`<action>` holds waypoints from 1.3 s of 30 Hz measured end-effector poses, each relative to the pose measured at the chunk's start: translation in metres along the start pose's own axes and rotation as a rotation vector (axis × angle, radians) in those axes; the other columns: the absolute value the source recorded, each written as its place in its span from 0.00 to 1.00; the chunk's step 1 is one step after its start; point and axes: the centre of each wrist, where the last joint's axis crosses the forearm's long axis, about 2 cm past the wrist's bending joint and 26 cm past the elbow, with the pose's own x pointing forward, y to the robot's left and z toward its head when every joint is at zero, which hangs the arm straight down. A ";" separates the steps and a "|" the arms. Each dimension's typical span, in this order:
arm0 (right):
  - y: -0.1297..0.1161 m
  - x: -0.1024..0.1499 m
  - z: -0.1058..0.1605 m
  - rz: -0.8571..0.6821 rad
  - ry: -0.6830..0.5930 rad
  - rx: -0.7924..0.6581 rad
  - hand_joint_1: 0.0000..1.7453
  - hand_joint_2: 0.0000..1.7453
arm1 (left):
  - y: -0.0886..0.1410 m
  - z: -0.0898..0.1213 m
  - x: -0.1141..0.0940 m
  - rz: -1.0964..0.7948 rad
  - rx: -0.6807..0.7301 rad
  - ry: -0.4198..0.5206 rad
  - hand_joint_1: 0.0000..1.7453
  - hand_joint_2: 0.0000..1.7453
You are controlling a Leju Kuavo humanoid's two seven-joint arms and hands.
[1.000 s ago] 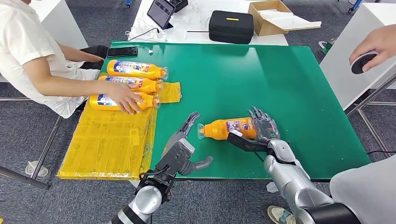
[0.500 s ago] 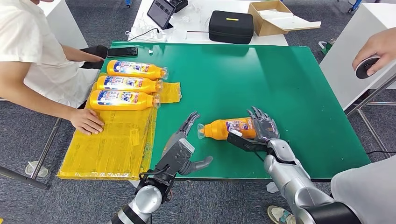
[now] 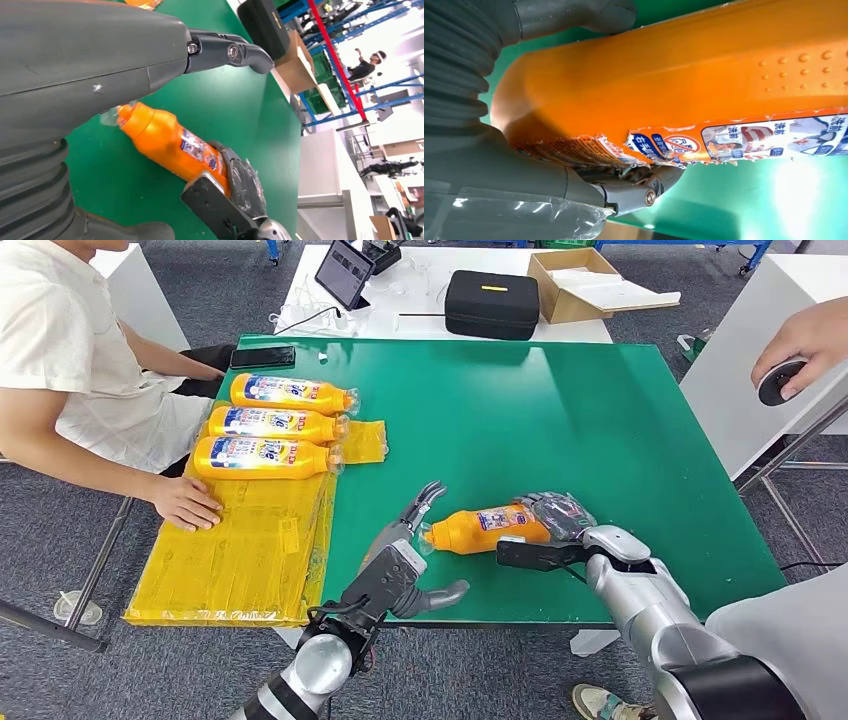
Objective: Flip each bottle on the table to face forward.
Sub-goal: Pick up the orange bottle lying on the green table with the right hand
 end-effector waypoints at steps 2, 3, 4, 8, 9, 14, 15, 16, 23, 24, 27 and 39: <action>-0.002 -0.004 0.002 0.004 0.008 0.023 1.00 1.00 | 0.000 -0.001 0.000 -0.001 -0.004 -0.004 0.00 1.00; -0.003 -0.006 0.002 0.006 0.014 0.032 1.00 1.00 | -0.001 -0.002 0.000 -0.001 -0.006 -0.005 0.00 1.00; -0.004 -0.008 0.003 0.006 0.017 0.038 1.00 1.00 | -0.001 -0.002 0.000 0.000 -0.008 -0.006 0.00 1.00; -0.004 -0.011 0.005 0.005 0.019 0.046 1.00 1.00 | -0.001 -0.004 0.000 0.004 -0.010 -0.006 0.00 1.00; -0.004 -0.011 0.005 0.007 0.019 0.048 1.00 1.00 | -0.002 -0.004 0.000 0.004 -0.011 -0.006 0.00 1.00; -0.005 -0.013 0.006 0.009 0.029 0.061 1.00 1.00 | -0.001 -0.005 0.000 0.001 -0.014 -0.009 0.00 1.00; -0.005 -0.014 0.006 0.005 0.030 0.061 1.00 1.00 | -0.001 -0.006 0.000 0.000 -0.013 -0.009 0.00 1.00; -0.005 -0.014 0.007 -0.002 0.030 0.059 1.00 1.00 | -0.001 -0.006 0.000 -0.001 -0.013 -0.009 0.00 1.00; 0.016 -0.018 0.016 -0.171 -0.022 -0.077 1.00 1.00 | -0.004 0.003 -0.004 0.074 0.121 -0.032 0.00 1.00; 0.019 -0.018 0.017 -0.183 -0.020 -0.098 1.00 1.00 | -0.005 0.005 -0.004 0.086 0.143 -0.037 0.00 1.00; 0.023 -0.017 0.019 -0.199 -0.013 -0.122 1.00 1.00 | -0.006 0.008 -0.005 0.102 0.170 -0.040 0.00 1.00; 0.076 0.030 0.028 -0.492 0.030 -0.555 1.00 1.00 | -0.003 0.052 0.004 0.277 0.590 -0.106 0.00 1.00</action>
